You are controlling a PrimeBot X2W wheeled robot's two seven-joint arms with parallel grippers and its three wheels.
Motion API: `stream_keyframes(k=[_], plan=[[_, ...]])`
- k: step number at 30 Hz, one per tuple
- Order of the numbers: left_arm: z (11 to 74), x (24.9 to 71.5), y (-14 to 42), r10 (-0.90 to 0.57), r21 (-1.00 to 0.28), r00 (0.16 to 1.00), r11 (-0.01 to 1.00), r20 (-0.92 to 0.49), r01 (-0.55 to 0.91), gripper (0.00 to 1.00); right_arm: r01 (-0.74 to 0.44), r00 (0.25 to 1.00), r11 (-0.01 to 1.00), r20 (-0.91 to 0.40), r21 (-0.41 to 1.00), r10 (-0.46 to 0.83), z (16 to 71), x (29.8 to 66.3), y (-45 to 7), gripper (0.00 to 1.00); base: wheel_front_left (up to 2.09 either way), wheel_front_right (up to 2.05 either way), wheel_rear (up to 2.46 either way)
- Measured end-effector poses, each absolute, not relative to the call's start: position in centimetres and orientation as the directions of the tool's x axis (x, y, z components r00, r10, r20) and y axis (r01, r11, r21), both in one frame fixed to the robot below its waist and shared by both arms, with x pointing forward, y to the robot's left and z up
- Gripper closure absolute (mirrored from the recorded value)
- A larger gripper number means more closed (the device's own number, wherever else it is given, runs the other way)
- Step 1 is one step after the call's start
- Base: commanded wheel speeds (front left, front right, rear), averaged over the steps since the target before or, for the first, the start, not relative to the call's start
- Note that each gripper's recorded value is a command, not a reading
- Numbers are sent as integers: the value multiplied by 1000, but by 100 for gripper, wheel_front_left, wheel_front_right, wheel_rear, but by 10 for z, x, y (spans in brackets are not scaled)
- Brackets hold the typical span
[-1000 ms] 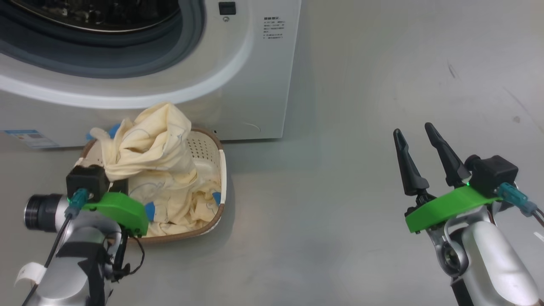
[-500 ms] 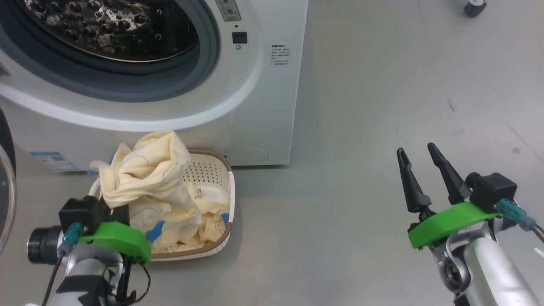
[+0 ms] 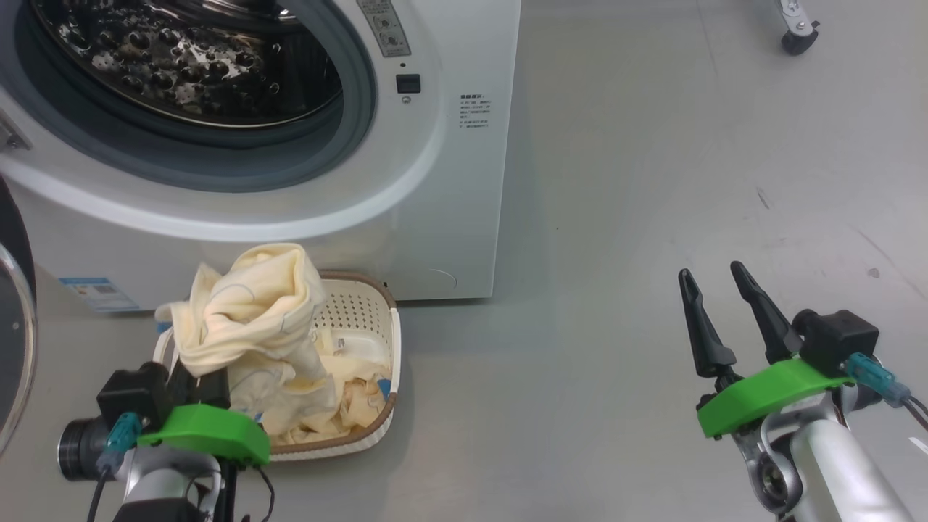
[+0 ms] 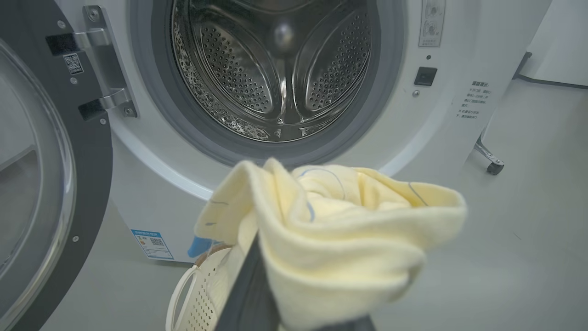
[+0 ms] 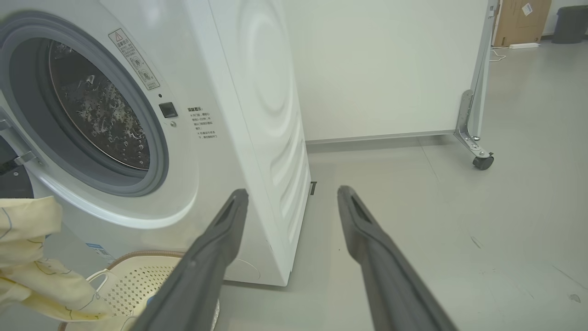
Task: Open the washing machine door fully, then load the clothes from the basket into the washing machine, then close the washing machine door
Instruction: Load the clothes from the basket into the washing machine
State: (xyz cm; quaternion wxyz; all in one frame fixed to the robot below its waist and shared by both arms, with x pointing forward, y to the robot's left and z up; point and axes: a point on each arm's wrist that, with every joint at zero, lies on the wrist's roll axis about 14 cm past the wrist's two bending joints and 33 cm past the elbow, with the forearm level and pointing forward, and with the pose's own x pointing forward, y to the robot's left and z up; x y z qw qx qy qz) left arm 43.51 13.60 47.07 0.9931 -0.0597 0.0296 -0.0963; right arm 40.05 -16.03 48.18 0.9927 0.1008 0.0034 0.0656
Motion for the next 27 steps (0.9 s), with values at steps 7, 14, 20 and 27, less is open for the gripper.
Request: stream_keyframes(k=[7,14,20,27], plan=[[475,432,133,-201,-126,979,973,-29,196,100,-121,992,970,11,212,122,484,399,-163,0,0,0,0],[479,437,131,-202,-134,979,971,-6,199,100,-110,994,970,-4,216,113,478,399,-165,0,0,0,0],[480,462,135,-187,-161,982,969,14,186,100,-91,993,971,-49,219,104,461,403,-169,0,0,0,0],[514,541,134,-173,-179,974,964,146,198,100,-59,990,974,-116,217,85,433,420,-176,0,0,0,0]])
